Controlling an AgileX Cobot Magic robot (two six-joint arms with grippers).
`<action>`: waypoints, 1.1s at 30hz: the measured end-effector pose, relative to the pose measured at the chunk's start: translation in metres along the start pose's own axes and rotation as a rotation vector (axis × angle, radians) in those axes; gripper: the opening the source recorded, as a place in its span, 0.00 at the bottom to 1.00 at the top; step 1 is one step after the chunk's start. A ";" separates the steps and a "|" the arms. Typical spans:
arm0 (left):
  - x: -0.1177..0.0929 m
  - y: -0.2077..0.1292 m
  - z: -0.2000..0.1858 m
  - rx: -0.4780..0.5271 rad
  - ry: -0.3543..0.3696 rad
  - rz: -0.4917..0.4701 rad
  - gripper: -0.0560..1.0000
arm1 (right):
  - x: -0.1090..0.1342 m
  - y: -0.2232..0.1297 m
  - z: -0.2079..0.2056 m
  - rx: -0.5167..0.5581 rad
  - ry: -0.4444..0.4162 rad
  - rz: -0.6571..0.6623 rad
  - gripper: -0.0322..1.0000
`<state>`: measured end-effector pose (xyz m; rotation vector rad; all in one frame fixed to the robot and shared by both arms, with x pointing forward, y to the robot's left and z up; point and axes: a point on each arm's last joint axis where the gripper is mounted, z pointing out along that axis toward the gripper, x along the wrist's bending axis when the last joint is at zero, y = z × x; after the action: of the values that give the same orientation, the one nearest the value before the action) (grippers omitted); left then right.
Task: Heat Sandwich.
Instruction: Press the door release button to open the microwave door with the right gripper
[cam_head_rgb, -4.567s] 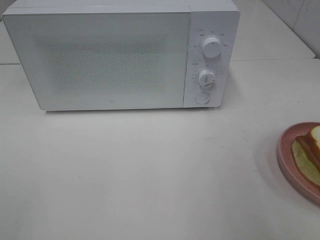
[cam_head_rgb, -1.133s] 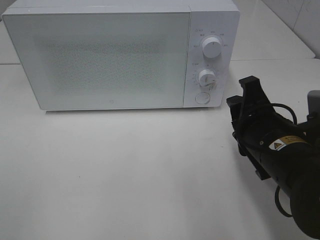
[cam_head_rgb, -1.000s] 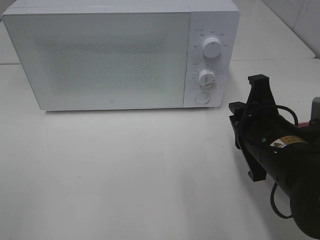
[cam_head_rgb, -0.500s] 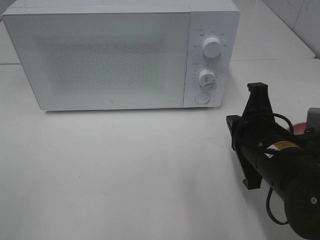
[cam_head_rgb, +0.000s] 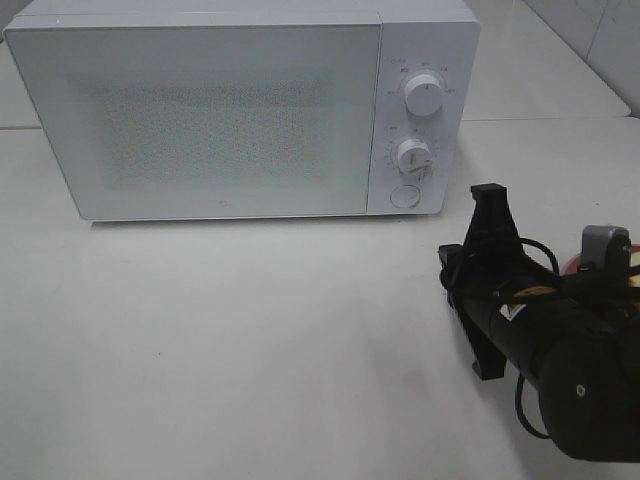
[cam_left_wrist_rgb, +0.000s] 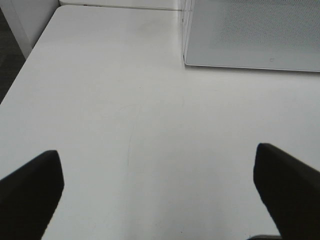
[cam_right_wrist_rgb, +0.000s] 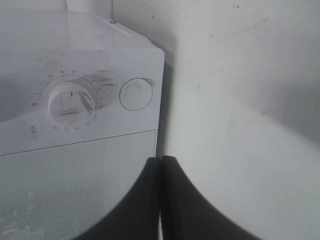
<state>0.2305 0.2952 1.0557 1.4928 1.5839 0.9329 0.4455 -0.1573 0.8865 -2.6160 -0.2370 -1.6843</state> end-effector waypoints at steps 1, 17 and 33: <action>0.000 0.000 0.000 0.000 0.000 0.000 0.98 | 0.002 0.000 0.004 0.006 0.007 -0.003 0.04; 0.000 0.000 0.000 0.000 0.000 0.000 0.98 | 0.018 0.004 0.063 0.021 0.033 0.015 0.04; 0.000 0.000 0.000 0.000 0.000 0.000 0.98 | 0.024 -0.001 0.111 0.031 -0.006 0.044 0.04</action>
<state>0.2305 0.2952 1.0557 1.4928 1.5839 0.9329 0.5551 -0.1428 0.8622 -2.5850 -0.2028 -1.6465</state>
